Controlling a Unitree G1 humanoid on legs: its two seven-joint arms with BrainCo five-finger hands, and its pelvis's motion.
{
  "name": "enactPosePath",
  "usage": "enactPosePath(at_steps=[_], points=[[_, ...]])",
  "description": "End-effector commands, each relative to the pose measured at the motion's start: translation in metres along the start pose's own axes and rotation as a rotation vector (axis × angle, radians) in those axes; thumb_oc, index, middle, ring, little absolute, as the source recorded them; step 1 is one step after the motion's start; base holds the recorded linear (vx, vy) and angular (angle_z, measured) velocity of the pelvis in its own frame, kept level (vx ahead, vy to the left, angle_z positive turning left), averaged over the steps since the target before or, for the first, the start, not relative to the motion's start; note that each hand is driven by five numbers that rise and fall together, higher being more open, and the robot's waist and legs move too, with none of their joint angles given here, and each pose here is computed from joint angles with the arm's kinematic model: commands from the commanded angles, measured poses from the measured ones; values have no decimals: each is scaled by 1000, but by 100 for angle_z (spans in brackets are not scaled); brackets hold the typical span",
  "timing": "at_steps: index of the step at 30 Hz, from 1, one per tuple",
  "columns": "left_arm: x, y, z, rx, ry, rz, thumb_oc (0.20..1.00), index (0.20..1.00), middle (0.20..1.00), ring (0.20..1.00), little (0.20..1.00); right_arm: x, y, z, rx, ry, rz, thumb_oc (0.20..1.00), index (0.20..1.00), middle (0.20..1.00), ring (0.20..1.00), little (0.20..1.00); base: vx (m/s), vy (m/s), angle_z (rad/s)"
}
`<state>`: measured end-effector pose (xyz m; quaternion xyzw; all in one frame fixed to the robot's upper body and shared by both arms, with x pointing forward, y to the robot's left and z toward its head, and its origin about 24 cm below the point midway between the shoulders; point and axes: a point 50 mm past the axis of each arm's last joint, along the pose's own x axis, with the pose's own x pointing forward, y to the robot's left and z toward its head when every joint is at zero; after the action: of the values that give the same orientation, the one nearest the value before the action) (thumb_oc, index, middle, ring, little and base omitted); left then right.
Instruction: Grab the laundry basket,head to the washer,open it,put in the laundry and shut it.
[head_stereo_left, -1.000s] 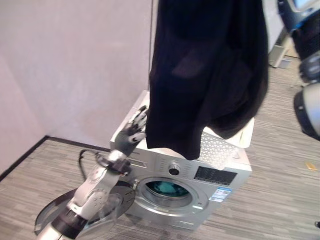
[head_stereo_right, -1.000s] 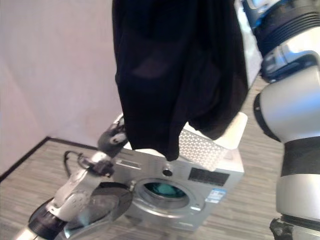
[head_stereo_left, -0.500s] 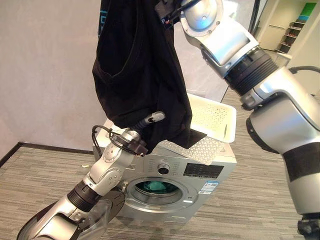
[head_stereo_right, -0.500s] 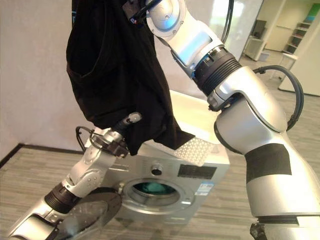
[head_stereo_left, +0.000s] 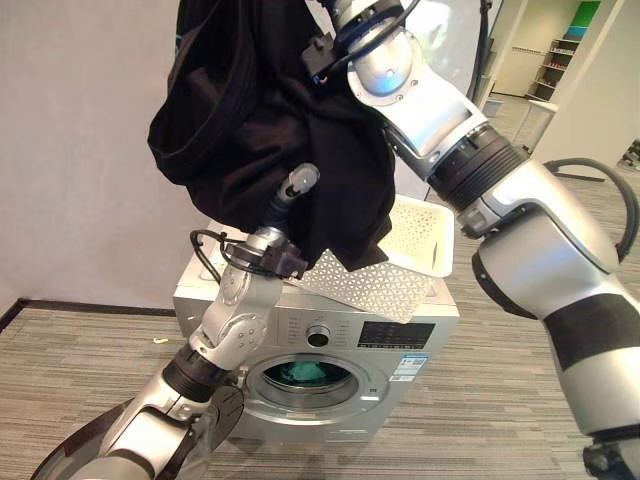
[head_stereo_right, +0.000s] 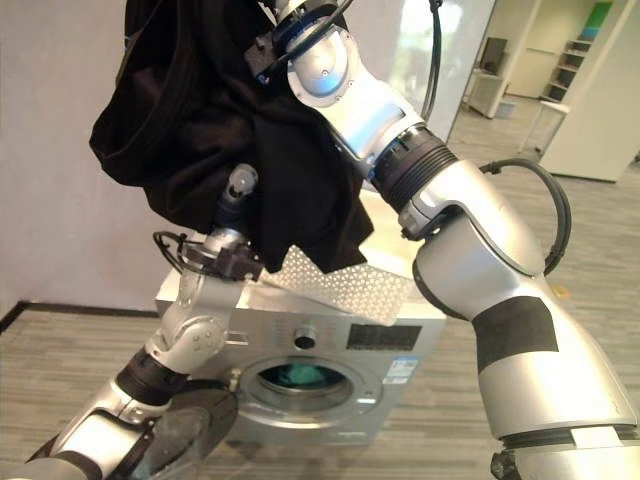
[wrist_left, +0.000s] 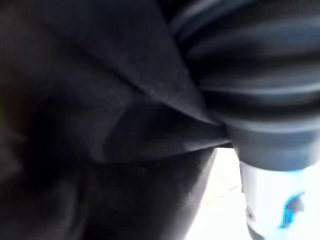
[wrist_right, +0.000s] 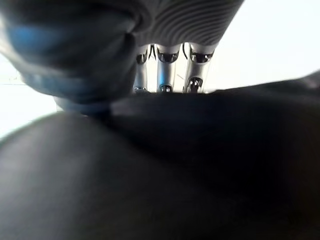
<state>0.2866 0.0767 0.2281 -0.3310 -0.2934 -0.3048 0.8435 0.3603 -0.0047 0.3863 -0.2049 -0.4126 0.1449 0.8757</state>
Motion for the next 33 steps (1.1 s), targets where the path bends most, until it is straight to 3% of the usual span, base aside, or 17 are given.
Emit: enactPosePath(at_steps=[1, 2, 3, 4, 5, 6, 15, 18, 25, 28, 30, 33], points=[[25, -16, 36, -80, -241, -67, 1000, 1000, 1000, 1000, 1000, 5, -19, -3, -17, 34, -47, 200, 200, 200, 200, 200, -11, -12, -7], [25, -16, 36, -82, -242, -67, 1000, 1000, 1000, 1000, 1000, 5, -19, -4, -18, 35, -46, 200, 200, 200, 200, 200, -18, -15, -14], [32, -20, 38, -107, -264, -80, 250, 250, 250, 250, 250, 0, -9, -12, -62, 53, 51, 200, 200, 200, 200, 200, -12, -9, -17], [33, -20, 38, -108, -265, -80, 200, 200, 200, 200, 200, 0, -9, -12, -63, 54, 52, 200, 200, 200, 200, 200, -14, -12, -19], [34, -21, 37, -112, -267, -84, 200, 200, 200, 200, 200, -2, -8, -15, -95, 67, 89, 564, 564, 564, 564, 564, -2, -4, -15], [34, -22, 36, -111, -267, -88, 200, 200, 200, 200, 200, -3, -10, -14, -111, 62, 95, 1000, 1000, 1000, 1000, 1000, -3, -5, -10], [26, -15, 43, -23, -275, -81, 200, 200, 200, 200, 200, -2, -28, -7, -182, 25, 71, 1000, 1000, 1000, 1000, 1000, -5, -2, -8], [18, -6, 58, 89, -297, -80, 200, 200, 200, 200, 200, -3, -68, 30, -508, -137, 41, 1000, 1000, 1000, 1000, 1000, 5, -2, 1], [13, -1, 78, 261, -334, -90, 200, 200, 200, 200, 200, -15, -134, 54, -811, -188, -156, 1000, 1000, 1000, 1000, 1000, -2, -1, 0], [7, 5, 99, 432, -362, -78, 200, 200, 200, 200, 200, -37, -186, 66, -952, -185, -341, 1000, 1000, 1000, 1000, 1000, -27, -2, 0], [-4, 8, 119, 614, -352, -95, 200, 200, 200, 200, 200, -81, -241, 66, -1155, -108, -453, 1000, 1000, 1000, 1000, 1000, -66, -17, -1], [-13, 8, 129, 690, -339, -109, 200, 200, 200, 200, 200, -112, -263, 56, -1210, -26, -459, 1000, 1000, 1000, 1000, 1000, -17, -7, 0]])
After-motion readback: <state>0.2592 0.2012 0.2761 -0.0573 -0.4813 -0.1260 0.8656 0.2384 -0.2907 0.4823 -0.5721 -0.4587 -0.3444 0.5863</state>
